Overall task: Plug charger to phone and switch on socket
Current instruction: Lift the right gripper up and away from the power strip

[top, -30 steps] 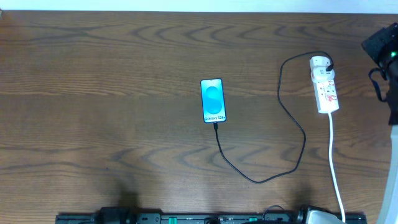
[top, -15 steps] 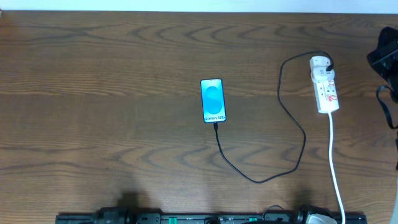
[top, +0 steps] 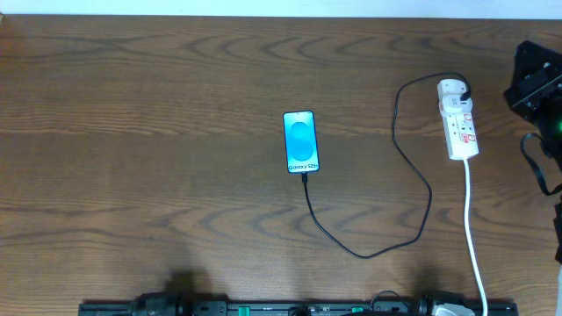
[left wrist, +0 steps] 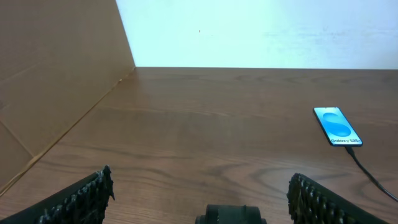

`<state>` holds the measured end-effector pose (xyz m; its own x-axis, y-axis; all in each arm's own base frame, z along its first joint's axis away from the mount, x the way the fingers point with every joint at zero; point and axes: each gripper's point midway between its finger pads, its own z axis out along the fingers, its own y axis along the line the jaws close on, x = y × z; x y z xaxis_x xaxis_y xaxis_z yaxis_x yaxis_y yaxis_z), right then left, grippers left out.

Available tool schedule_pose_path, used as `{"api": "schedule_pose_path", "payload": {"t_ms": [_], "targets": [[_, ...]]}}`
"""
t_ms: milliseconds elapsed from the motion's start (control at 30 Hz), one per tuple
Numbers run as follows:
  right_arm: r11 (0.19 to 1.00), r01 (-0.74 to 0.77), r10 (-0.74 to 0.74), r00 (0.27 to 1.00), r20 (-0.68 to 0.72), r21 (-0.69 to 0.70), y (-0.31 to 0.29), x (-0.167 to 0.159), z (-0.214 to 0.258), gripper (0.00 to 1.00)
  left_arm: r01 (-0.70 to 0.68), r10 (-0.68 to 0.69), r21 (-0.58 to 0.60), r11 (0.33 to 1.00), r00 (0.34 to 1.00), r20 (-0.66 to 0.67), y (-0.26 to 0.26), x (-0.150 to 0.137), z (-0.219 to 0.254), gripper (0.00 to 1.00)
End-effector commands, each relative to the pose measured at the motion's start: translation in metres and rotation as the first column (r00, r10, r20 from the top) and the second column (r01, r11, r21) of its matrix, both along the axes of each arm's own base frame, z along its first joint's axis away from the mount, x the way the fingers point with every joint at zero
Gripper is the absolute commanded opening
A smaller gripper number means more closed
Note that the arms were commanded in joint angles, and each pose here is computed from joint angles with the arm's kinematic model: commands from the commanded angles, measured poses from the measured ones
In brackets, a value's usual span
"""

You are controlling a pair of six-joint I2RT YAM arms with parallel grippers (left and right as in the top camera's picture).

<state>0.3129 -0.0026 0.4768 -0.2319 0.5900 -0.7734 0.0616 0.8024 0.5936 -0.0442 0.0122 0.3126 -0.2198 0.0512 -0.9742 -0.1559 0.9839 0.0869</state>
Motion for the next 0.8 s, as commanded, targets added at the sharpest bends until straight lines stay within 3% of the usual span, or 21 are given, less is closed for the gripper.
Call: {"api": "schedule_pose_path", "payload": {"t_ms": [0, 267, 433, 767], "targets": [[0.999, -0.040, 0.041, 0.999, 0.011, -0.020, 0.011, -0.004, 0.003, 0.08, -0.010, 0.011, 0.013, 1.000, 0.997, -0.073, 0.001, -0.005, -0.017, 0.91], [0.998, -0.053, 0.054, 0.998, 0.027, -0.022, 0.015, -0.009, 0.008, 0.09, 0.150, -0.151, 0.023, 0.988, 0.975, 0.165, -0.026, 0.013, 0.041, 0.91], [0.998, -0.063, 0.064, 0.997, 0.040, -0.024, 0.019, -0.014, 0.011, 0.10, 0.157, -0.157, 0.017, 0.988, 0.974, 0.161, -0.025, 0.036, 0.042, 0.91], [0.998, -0.053, 0.055, 0.996, 0.067, -0.034, 0.022, -0.025, 0.019, 0.11, 0.133, -0.112, -0.196, 0.971, 0.987, 0.117, -0.018, 0.121, 0.012, 0.91]]}}
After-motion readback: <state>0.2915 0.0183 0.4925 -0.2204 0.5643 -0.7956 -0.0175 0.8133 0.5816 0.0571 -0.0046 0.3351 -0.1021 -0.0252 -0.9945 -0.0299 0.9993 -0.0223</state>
